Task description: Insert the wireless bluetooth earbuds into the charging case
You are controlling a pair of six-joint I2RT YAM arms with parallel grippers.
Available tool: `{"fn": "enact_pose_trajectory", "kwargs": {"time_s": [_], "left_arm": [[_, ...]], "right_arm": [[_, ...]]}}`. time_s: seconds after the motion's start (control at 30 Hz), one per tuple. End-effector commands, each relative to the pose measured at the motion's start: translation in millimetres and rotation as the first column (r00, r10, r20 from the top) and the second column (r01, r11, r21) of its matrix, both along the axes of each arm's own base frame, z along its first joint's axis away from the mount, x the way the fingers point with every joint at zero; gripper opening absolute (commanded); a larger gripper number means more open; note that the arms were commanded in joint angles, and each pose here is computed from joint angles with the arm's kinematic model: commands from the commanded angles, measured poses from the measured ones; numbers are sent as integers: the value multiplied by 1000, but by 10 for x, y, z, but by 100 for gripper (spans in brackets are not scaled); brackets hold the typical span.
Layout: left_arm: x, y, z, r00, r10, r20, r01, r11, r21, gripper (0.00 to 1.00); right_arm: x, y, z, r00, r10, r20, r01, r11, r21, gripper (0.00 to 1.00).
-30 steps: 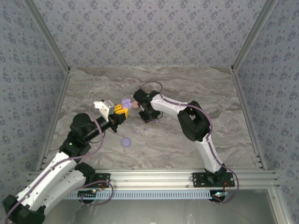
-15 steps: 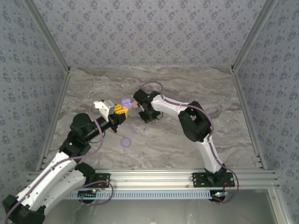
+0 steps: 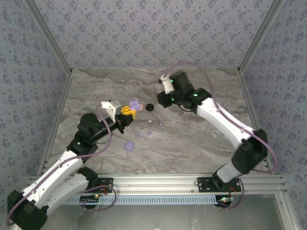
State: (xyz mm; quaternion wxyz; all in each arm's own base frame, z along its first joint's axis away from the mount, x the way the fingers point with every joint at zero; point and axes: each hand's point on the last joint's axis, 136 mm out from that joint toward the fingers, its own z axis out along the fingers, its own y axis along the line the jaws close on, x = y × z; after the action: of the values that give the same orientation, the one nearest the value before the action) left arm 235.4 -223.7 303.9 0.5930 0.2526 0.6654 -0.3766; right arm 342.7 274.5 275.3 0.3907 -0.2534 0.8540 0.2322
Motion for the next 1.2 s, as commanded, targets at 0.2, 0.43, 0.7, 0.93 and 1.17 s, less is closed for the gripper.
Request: {"fn": "enact_pose_trajectory", "kwargs": {"time_s": [0.2,0.43,0.7,0.93,1.17], "left_arm": [[-60,-269,309,986,-163,47,168,977,-135,0],[-179,-463,439,961,-266,77,274,951,-141,0],[-218,-555,471,953,-292,84,301,944,-135,0],[-224,-558,493,952,-291,89,302,943,-140,0],[-232,-564,507,951,-294,94,305,942,-138,0]], "right_arm": [[-708,93,1000,928,286,238,-347,895,280,18],[-959,229,1182,878,366,307,-453,843,289,18],[-1008,387,1140,863,387,325,-474,843,255,18],[-1008,471,1044,864,405,300,-479,845,239,18],[-967,523,941,871,408,274,-470,855,218,18]]}}
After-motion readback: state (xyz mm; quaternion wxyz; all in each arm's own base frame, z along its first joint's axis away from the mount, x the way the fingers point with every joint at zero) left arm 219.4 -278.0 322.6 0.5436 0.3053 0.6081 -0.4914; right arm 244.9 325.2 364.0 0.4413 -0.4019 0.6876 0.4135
